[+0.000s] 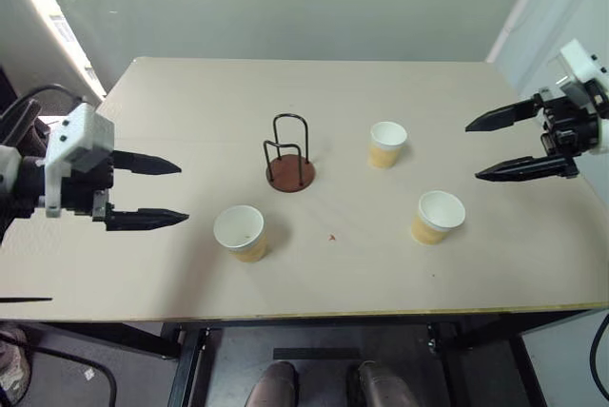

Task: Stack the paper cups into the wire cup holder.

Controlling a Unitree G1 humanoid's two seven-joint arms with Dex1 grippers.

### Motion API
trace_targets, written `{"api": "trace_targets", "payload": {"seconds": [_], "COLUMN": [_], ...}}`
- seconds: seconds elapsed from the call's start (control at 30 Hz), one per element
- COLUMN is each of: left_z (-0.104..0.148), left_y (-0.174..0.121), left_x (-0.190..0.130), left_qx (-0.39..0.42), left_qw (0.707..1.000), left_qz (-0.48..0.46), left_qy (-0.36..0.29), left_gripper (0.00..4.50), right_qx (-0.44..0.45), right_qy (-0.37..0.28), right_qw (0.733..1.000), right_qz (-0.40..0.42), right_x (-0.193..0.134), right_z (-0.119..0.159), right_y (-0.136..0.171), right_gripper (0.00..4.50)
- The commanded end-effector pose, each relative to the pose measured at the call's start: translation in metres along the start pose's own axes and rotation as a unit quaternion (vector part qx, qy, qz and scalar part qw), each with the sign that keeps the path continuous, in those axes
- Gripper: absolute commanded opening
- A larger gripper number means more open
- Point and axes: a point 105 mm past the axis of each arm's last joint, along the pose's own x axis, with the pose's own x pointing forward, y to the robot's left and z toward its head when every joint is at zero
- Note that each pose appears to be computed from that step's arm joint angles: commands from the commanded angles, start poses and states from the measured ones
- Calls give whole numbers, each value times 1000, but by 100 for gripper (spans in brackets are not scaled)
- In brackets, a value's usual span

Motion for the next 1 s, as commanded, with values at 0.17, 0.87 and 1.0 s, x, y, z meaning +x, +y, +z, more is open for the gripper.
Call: {"api": "trace_targets", "payload": {"seconds": [0.17,0.87,1.0], "left_z": [11,-3,6], "left_y": [9,104,104], "left_x": [-7,131,152], "left_qx": [12,-17,-33], "left_qw": [999,977,976], "left_qz": [23,175,159], "left_qy": [-21,-121,-146], "left_gripper": [447,447,447], "right_qx": [-4,-46,-42], "right_qy": [-8,-104,-100], "right_qw": [1000,993,994], "right_qz": [-10,-7,-15], "right_x": [-10,3,0], "right_z": [7,51,50], "right_y": [2,13,14], "right_gripper": [450,450,450]}}
